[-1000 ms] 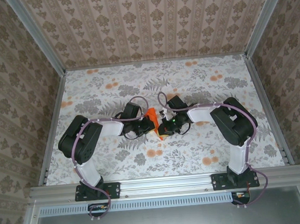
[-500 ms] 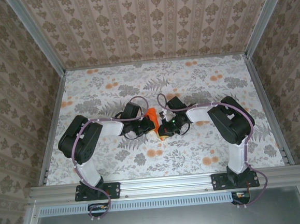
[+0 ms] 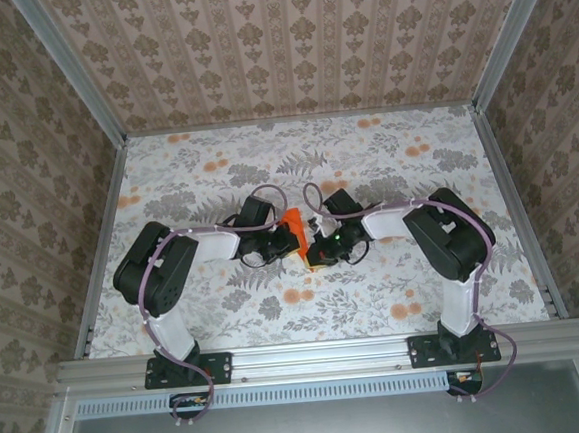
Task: Fold a paper plane with a square sheet of paper (pick it up from the middle)
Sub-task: Fold the wing for the fifth time at the center of the table.
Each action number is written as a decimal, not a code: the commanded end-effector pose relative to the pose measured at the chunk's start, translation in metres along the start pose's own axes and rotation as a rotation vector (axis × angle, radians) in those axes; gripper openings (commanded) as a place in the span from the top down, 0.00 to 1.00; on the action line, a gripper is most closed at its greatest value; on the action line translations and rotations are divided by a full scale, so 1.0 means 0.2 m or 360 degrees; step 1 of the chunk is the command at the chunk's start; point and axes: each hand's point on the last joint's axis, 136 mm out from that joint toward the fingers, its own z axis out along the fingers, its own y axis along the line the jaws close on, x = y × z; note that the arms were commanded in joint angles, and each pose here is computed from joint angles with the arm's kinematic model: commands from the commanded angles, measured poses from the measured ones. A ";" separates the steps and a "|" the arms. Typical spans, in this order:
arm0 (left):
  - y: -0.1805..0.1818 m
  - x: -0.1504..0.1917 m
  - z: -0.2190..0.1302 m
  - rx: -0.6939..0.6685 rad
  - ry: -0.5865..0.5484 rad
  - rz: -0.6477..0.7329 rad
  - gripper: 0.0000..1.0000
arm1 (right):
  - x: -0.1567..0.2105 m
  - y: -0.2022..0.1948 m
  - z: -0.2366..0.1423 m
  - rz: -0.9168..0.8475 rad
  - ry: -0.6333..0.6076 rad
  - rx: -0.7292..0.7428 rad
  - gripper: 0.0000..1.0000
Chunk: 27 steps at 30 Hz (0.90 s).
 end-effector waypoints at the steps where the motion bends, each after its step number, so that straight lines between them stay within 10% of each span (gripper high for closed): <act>1: 0.38 0.11 0.04 -0.0419 0.0061 -0.0201 1.00 | 0.30 -0.14 0.01 0.0173 0.0245 0.0143 1.00; 27: 0.00 0.03 0.03 -0.0030 0.0055 0.0043 1.00 | -0.11 0.04 -0.03 0.0021 -0.0153 0.0100 1.00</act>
